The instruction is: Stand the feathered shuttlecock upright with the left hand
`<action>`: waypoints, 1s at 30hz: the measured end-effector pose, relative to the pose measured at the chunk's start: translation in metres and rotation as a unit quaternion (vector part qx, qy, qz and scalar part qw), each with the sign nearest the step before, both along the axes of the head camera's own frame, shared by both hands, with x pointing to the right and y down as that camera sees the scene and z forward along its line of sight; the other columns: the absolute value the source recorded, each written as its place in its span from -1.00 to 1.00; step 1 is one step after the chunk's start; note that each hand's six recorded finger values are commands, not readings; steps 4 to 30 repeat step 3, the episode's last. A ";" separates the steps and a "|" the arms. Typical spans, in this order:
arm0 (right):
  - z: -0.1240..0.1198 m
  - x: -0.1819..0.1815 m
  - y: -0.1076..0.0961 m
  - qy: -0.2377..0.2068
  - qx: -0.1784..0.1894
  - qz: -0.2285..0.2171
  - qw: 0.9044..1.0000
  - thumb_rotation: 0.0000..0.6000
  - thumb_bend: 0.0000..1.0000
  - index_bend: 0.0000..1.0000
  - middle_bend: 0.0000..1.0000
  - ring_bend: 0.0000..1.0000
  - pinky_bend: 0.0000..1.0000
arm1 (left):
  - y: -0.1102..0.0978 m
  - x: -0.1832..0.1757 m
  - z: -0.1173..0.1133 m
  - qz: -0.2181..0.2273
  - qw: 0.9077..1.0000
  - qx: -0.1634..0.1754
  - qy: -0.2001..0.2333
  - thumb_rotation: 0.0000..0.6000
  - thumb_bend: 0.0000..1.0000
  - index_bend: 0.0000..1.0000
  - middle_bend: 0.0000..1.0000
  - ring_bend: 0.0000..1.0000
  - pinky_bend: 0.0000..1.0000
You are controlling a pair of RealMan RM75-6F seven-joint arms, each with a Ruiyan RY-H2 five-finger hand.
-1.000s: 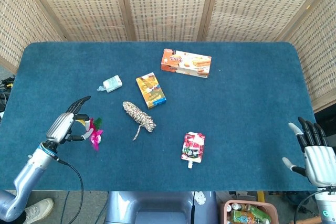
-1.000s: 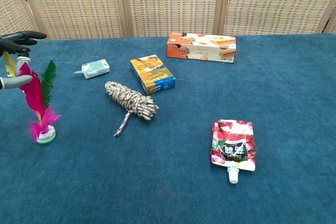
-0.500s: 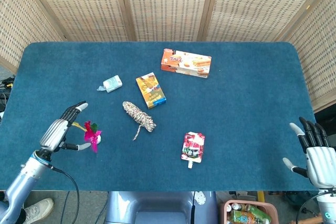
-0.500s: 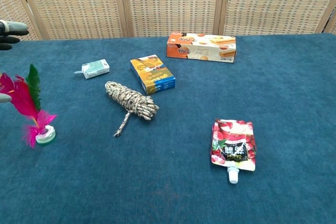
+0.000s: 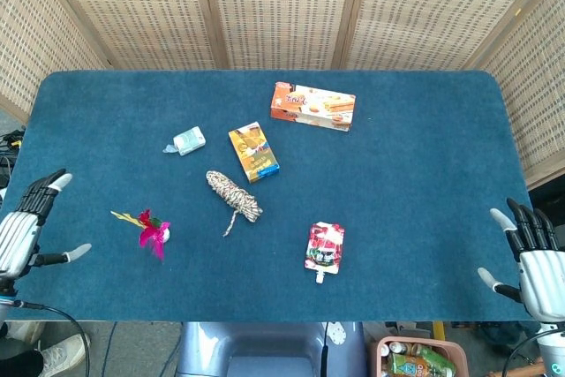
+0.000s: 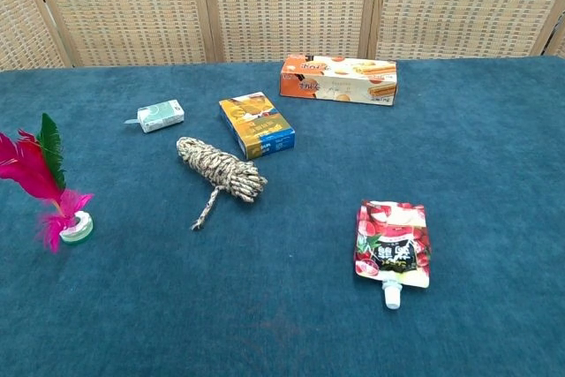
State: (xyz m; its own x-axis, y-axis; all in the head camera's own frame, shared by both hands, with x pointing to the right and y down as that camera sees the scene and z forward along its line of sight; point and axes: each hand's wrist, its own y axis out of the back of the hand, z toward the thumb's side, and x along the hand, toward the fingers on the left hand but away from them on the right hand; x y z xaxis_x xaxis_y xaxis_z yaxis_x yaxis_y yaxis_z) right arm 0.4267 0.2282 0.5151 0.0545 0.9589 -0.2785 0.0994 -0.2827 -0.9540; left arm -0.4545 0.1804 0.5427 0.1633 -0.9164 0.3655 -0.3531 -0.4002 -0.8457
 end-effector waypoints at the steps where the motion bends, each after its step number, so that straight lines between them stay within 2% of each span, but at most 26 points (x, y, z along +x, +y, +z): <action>1: 0.000 0.000 0.000 0.001 0.001 0.000 1.000 1.00 -1.00 -1.00 -1.00 -1.00 -1.00 | 0.003 -0.004 -0.002 -0.005 1.000 0.002 -0.023 1.00 -1.00 -1.00 -1.00 -1.00 -1.00; 3: -0.001 0.001 0.000 0.002 0.002 0.000 1.000 1.00 -1.00 -1.00 -1.00 -1.00 -1.00 | 0.010 -0.012 -0.007 -0.015 0.997 0.007 -0.079 1.00 -1.00 -1.00 -1.00 -1.00 -1.00; 30: -0.001 0.001 0.000 0.002 0.002 0.000 1.000 1.00 -1.00 -1.00 -1.00 -1.00 -1.00 | 0.010 -0.012 -0.007 -0.015 0.997 0.007 -0.079 1.00 -1.00 -1.00 -1.00 -1.00 -1.00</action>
